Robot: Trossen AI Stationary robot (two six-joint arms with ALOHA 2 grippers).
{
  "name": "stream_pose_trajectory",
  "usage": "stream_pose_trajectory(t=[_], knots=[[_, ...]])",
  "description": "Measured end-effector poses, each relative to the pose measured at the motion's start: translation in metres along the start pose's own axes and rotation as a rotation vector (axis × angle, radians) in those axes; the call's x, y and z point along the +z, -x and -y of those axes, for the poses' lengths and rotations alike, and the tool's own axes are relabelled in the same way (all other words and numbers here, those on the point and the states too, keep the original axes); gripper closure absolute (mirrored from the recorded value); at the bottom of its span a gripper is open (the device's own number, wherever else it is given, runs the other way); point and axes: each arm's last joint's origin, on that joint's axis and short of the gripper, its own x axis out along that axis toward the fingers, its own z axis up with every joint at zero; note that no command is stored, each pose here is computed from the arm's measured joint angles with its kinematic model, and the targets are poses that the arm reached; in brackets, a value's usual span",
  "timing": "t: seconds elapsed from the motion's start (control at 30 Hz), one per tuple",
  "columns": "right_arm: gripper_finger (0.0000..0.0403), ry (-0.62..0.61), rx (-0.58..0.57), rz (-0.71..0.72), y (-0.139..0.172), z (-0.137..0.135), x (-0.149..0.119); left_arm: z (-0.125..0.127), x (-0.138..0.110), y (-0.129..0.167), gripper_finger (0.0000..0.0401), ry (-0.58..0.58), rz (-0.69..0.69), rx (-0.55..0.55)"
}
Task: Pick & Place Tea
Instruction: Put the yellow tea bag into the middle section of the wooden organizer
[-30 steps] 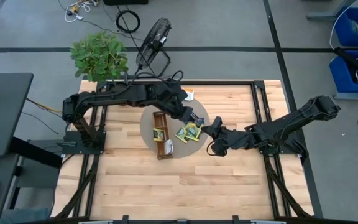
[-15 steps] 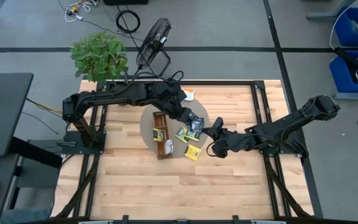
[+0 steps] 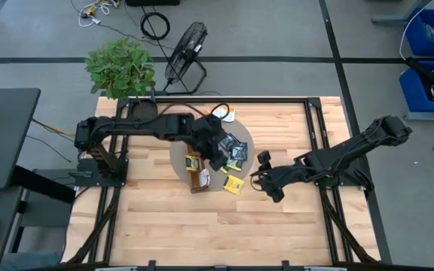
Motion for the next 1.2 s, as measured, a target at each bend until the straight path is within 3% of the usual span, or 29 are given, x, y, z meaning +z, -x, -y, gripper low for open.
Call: stream_pose_trajectory(t=[0.23, 0.47, 0.8, 1.2], knots=[[0.0194, -0.05, 0.003, -0.013, -0.015, 0.001, 0.0, -0.006, -0.016, -0.001, 0.0304, -0.082, -0.024, 0.249], [0.0179, -0.157, -0.057, -0.087, -0.025, 0.023, -0.014, -0.01, -0.028, -0.001, 0.0304, -0.252, -0.042, 0.465], [0.0205, -0.341, -0.019, -0.079, -0.03, 0.045, -0.025, -0.017, -0.032, -0.006, 0.0304, -0.284, -0.035, 0.538], [0.0211, -0.444, 0.026, -0.1, -0.027, 0.03, -0.021, -0.002, -0.034, -0.011, 0.0304, -0.074, 0.11, 0.485]])
